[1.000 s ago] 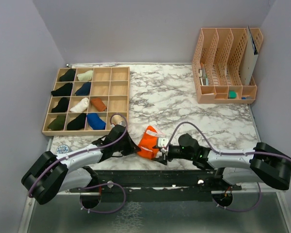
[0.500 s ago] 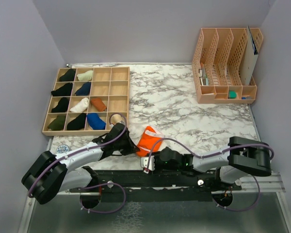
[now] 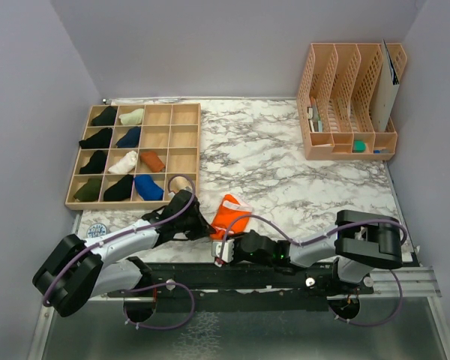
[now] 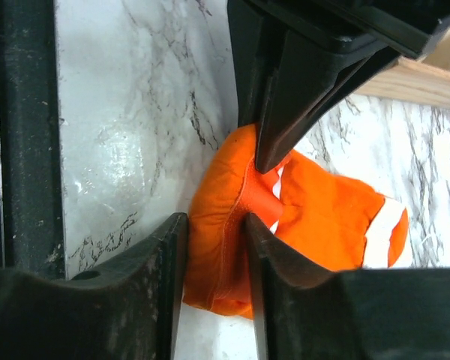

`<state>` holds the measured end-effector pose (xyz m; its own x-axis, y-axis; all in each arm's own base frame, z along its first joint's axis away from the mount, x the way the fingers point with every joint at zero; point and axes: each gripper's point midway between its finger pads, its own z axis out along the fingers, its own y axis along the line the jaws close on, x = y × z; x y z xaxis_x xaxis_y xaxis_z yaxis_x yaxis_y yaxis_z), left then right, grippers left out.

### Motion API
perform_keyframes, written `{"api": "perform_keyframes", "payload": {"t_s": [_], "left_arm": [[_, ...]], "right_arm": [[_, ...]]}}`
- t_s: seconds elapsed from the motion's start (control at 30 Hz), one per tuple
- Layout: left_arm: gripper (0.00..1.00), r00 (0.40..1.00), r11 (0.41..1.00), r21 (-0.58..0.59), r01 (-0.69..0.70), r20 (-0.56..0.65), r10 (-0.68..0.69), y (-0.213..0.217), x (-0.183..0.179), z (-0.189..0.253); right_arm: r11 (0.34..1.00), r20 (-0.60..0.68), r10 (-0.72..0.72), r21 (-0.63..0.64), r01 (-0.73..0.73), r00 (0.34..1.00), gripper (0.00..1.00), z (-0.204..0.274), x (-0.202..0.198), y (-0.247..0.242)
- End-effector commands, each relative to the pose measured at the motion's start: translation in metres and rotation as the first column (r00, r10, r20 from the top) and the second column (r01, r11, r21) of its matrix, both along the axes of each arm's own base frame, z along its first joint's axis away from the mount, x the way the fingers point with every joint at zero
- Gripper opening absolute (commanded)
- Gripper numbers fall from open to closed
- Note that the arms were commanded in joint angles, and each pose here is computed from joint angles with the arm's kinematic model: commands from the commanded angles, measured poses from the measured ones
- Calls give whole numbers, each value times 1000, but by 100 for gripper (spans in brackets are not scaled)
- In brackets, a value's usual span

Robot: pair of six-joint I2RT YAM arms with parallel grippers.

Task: Roll the underwear
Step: Roll the underwear to the center of the board.

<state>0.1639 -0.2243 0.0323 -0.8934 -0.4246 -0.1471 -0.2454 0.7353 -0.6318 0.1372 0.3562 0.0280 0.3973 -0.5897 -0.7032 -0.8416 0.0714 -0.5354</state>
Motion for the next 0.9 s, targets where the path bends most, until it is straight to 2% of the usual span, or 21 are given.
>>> {"api": "perform_keyframes", "payload": {"t_s": [0.0, 0.23, 0.37, 0.53, 0.7, 0.87], "left_arm": [[0, 1000, 1000, 12, -10, -25, 11, 4, -5, 0], [0, 1000, 1000, 17, -6, -27, 7, 4, -5, -1], [0, 1000, 1000, 12, -5, -23, 5, 2, -3, 1], [0, 1000, 1000, 8, -6, -18, 6, 2, -3, 3], [0, 1000, 1000, 7, -18, -11, 18, 7, -6, 3], [24, 999, 999, 22, -34, 6, 34, 16, -5, 3]], "right_arm": [[985, 45, -106, -132, 111, 993, 45, -32, 12, -34], [988, 53, -102, -108, 107, 993, 46, -27, 12, -33], [988, 32, -82, -127, 86, 996, 36, -35, 7, -33], [980, 16, -144, -136, 144, 989, 14, -42, 10, -41], [990, -127, -123, -85, 113, 984, 4, -42, -7, -30], [999, -394, 24, 44, -7, 919, 1, -30, -39, -10]]}}
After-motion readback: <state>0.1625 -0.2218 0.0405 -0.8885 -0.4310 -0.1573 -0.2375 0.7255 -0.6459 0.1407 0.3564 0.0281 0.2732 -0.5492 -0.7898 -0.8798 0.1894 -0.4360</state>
